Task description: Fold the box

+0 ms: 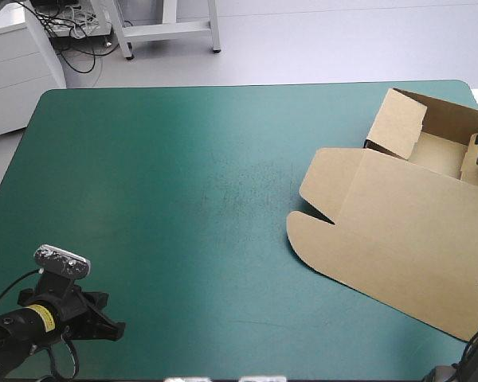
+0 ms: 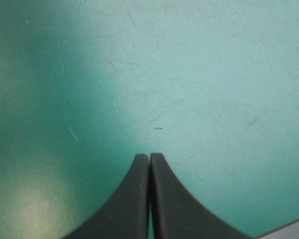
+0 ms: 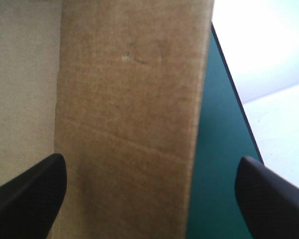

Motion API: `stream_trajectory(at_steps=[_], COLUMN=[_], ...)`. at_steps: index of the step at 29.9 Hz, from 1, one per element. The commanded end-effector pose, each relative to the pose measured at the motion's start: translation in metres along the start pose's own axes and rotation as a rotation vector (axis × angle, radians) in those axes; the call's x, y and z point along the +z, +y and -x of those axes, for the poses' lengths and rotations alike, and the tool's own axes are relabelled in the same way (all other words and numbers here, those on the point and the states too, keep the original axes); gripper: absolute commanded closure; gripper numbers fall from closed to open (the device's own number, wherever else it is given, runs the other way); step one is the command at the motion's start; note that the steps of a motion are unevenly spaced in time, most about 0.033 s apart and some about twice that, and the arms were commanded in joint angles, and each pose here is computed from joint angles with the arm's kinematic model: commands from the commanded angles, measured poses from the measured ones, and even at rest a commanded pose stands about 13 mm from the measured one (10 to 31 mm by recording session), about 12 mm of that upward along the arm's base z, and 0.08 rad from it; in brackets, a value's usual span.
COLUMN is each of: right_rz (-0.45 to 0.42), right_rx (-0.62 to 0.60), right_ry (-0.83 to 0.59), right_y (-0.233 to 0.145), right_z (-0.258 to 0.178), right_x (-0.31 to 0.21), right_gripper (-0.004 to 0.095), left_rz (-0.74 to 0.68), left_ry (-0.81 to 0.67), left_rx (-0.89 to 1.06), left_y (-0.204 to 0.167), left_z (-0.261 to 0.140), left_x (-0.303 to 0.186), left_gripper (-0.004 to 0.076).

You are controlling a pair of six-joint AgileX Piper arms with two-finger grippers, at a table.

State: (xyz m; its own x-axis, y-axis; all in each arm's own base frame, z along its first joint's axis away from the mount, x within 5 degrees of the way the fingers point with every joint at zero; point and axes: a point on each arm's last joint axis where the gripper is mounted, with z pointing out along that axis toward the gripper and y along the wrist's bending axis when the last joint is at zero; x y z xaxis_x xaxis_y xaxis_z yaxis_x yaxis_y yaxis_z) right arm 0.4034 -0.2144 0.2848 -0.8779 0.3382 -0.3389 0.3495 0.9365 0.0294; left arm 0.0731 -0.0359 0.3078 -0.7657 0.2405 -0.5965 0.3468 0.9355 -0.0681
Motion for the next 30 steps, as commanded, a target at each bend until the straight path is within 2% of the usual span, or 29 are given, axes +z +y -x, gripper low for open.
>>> stream_trajectory(at_steps=[1,6,12,15,17,19,22,23,25,30], right_rz=[-0.015,-0.008,0.08,0.109,0.122,0.132,0.183,0.207,0.264,0.341], right_rx=[-0.002,0.014,-0.01,-0.012,-0.016,-0.032,-0.099,-0.141,-0.205,-0.382], right_ry=[-0.099,-0.187,-0.278,-0.294,-0.312,-0.317,-0.364,-0.395,-0.436,-0.481], right_y=[0.0,0.005,0.025,0.033,0.039,0.046,0.065,0.073,0.091,0.13], right_z=[0.002,-0.003,-0.033,-0.051,-0.067,-0.082,-0.106,-0.114,-0.129,-0.173], right_x=[-0.044,-0.087,-0.145,-0.163,-0.178,-0.187,-0.208,-0.215,-0.227,-0.25], right_gripper=[0.0027,0.0027,0.0035,0.0088,0.0197,0.0349,0.0651,0.0785,0.0928,0.0916], left_rz=[-0.018,-0.019,-0.016,-0.019,-0.02,-0.02,-0.021,-0.018,-0.019,-0.022], left_ry=[-0.056,-0.063,-0.069,-0.085,-0.092,-0.094,-0.098,-0.104,-0.111,-0.129], left_rx=[-0.008,-0.008,-0.007,-0.007,-0.007,-0.007,-0.007,-0.005,-0.005,-0.005], left_y=[-0.002,-0.002,-0.002,-0.002,-0.002,-0.002,-0.002,-0.002,-0.002,-0.002], left_z=[0.008,0.008,0.009,0.01,0.011,0.011,0.012,0.012,0.013,0.014], left_x=[-0.006,-0.006,-0.006,-0.006,-0.006,-0.006,-0.006,-0.006,-0.006,-0.006], left_gripper=[0.0756,0.0756,0.0756,0.0756,0.0756,0.0756,0.0756,0.0756,0.0756,0.0756])
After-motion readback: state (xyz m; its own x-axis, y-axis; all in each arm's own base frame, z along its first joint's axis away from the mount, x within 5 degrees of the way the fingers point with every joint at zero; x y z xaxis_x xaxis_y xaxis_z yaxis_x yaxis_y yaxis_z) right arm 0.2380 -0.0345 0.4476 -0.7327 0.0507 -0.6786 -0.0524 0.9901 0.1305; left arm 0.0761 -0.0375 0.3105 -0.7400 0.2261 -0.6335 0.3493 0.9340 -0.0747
